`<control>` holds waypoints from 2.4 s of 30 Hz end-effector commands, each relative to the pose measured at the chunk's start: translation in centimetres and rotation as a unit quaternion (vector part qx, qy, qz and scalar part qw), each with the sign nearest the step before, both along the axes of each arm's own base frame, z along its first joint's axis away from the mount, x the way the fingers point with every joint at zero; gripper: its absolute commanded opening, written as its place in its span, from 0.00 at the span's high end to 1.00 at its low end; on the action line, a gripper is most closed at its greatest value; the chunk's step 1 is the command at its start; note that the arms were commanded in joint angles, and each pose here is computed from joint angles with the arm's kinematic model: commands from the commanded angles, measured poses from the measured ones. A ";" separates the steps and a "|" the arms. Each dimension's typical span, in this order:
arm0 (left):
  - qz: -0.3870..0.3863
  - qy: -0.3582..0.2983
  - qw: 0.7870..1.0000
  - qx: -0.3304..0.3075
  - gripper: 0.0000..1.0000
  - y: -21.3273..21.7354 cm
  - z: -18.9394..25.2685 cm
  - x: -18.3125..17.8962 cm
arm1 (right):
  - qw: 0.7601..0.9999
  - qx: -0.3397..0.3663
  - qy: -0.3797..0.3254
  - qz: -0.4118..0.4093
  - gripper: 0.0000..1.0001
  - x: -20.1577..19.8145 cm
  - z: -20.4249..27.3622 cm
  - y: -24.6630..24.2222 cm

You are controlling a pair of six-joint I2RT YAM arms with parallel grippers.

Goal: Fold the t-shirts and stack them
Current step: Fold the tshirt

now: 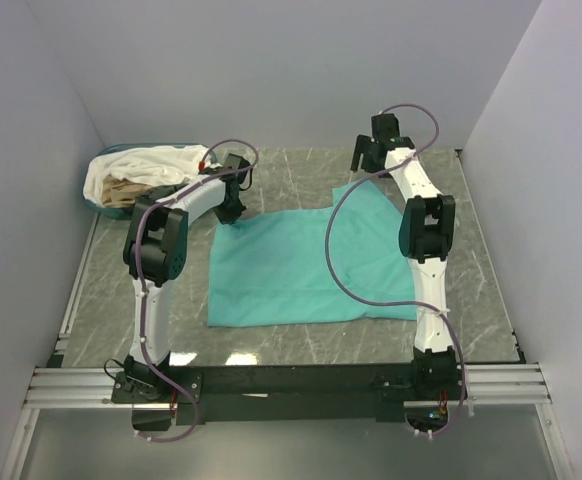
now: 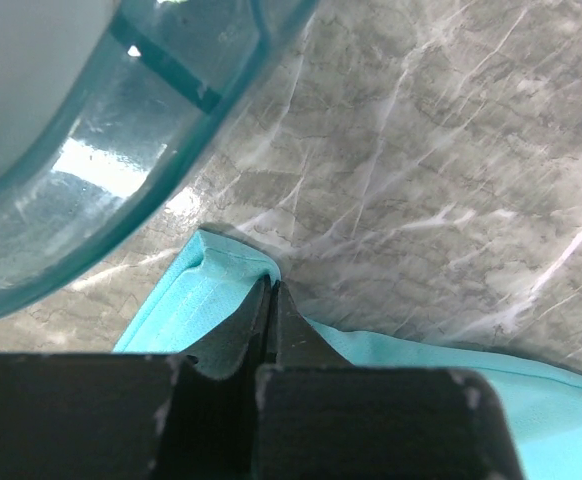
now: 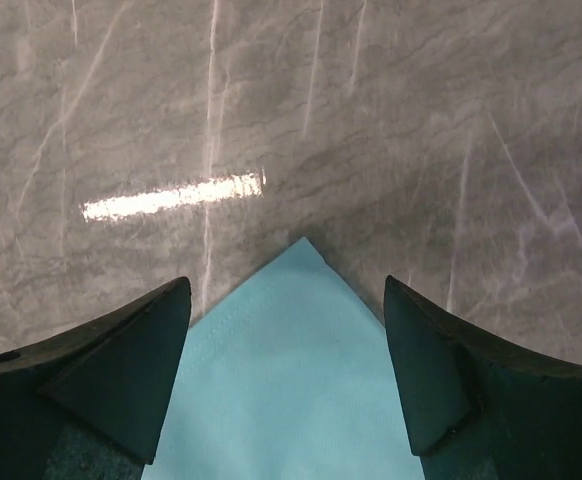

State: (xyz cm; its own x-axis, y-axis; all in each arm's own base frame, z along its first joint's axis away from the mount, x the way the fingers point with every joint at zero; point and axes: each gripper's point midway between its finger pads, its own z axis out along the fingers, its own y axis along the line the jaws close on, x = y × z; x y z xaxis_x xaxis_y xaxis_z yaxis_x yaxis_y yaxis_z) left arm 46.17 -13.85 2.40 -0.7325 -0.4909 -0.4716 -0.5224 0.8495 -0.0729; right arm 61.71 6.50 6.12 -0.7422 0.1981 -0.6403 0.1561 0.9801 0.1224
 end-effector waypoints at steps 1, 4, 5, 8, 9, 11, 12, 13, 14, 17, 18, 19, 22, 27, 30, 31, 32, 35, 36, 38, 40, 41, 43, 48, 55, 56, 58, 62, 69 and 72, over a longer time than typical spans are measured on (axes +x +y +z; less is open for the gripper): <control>-0.008 0.009 1.000 -0.003 0.99 -0.2 0.6 -0.8 | 1.000 0.008 -0.022 0.009 0.17 0.0 3.1 0.8; -0.007 0.008 1.000 0.003 0.99 0.1 0.8 -0.9 | 1.000 0.003 0.004 0.012 0.19 -1.0 1.9 1.0; -0.007 0.007 1.000 0.003 0.99 0.1 0.9 -0.9 | 1.000 0.001 0.023 0.010 0.19 -1.4 1.0 1.0; -0.010 0.004 1.000 0.000 0.99 0.1 1.1 -0.9 | 0.998 0.002 0.061 0.015 0.20 -2.4 -0.7 1.1; -0.013 0.004 1.000 -0.002 0.99 -0.1 1.0 -0.9 | 0.998 0.003 0.065 0.014 0.20 -2.5 -0.8 1.1; -0.015 0.006 1.000 -0.004 0.99 -0.2 0.8 -0.9 | 0.997 0.005 0.074 0.016 0.20 -3.0 -1.3 1.1; -0.015 0.007 1.000 -0.004 0.99 -0.2 0.7 -0.9 | 0.997 0.007 0.077 0.020 0.20 -3.2 -1.4 1.3; -0.015 0.007 1.000 -0.005 0.99 -0.2 0.6 -0.9 | 0.996 0.009 0.080 0.022 0.20 -3.4 -1.7 1.4; -0.016 0.009 1.000 -0.005 0.99 -0.2 0.6 -0.9 | 0.996 0.010 0.084 0.024 0.20 -3.5 -1.8 1.4; -0.018 0.009 1.000 -0.004 0.99 -0.2 0.6 -1.1 | 0.994 0.007 0.110 0.025 0.21 -4.4 -3.0 1.4; -0.016 0.007 1.000 -0.002 0.99 0.0 0.7 -1.0 | 0.993 0.005 0.116 0.025 0.22 -4.5 -3.4 1.3; -0.017 0.006 1.000 -0.001 0.99 0.0 0.8 -1.0 | 0.992 0.014 0.122 0.032 0.23 -4.7 -3.7 1.6; -0.019 0.003 1.000 -0.001 0.99 0.0 0.9 -1.0 | 0.991 0.020 0.123 0.040 0.29 -4.8 -3.6 1.9; -0.018 0.006 1.000 0.000 0.99 0.1 0.7 -1.2 | 0.994 0.023 0.101 0.047 0.41 -4.2 -2.6 2.2; -0.017 0.004 1.000 -0.001 0.99 0.1 0.8 -1.1 | 0.996 0.013 0.077 0.032 0.59 -3.2 -1.5 1.7; -0.017 0.005 1.000 0.000 0.99 0.1 0.8 -1.2 | 0.997 0.011 0.072 0.028 0.65 -3.0 -1.2 1.6; -0.017 0.005 1.000 0.001 0.99 0.2 0.8 -1.2 | 0.997 0.012 0.072 0.027 0.72 -3.0 -1.2 1.6; -0.016 0.005 1.000 0.004 0.99 0.3 1.0 -1.3 | 0.997 0.000 0.079 0.011 0.91 -3.3 -1.5 1.1; -0.015 0.005 1.000 0.005 0.99 0.4 1.0 -1.3 | 0.997 0.000 0.081 0.012 0.98 -3.3 -1.6 1.1; -0.016 0.004 1.000 0.006 0.99 0.4 1.1 -1.3 | 0.997 0.000 0.081 0.014 1.00 -3.3 -1.6 1.1; -0.015 0.003 1.000 0.005 0.99 0.4 1.2 -1.3 | 0.997 0.000 0.076 0.013 1.00 -3.2 -1.3 1.1; -0.016 0.003 1.000 0.003 0.99 0.3 1.2 -1.3 | 0.997 -0.001 0.073 0.015 1.00 -3.1 -1.3 1.0; -0.019 0.001 1.000 0.001 0.99 0.2 1.4 -1.3 | 0.999 -0.001 0.044 0.022 1.00 -2.2 0.2 1.2; -0.022 -0.004 1.000 -0.008 0.99 -0.1 1.6 -1.3 | 1.000 0.009 -0.026 0.009 0.87 0.3 3.3 0.7; -0.028 -0.011 0.999 -0.024 0.99 -0.8 2.1 -0.6 | 0.997 0.037 -0.070 0.012 0.43 2.4 5.2 0.4; -0.029 -0.013 0.999 -0.022 0.99 -0.9 2.4 -0.3 | 0.997 0.038 -0.063 0.005 0.33 2.2 4.9 0.1; -0.031 -0.007 0.999 -0.019 0.99 -0.9 2.3 -0.3 | 0.998 0.046 -0.034 0.003 0.15 1.2 3.5 -0.1; -0.033 -0.010 0.999 -0.016 0.99 -0.7 2.9 -0.3 | 0.996 0.076 0.040 -0.005 0.14 -0.8 0.0 -0.8; -0.031 -0.007 0.999 -0.015 0.99 -0.4 2.6 -1.2 | 0.986 0.093 0.126 0.053 0.16 -4.3 -4.0 1.7; -0.028 -0.003 1.000 -0.012 0.99 -0.1 2.4 -1.7 | 0.985 0.075 0.129 0.082 0.13 -4.7 -4.0 3.4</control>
State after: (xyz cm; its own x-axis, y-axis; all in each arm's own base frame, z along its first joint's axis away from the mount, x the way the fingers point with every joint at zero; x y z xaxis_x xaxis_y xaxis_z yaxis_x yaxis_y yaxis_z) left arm 44.72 -13.94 2.67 -0.7654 -0.4682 -0.4416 -0.4905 0.8686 -0.0708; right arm 59.32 6.89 3.24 -0.8542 0.2369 -0.4629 0.1247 0.9575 0.2600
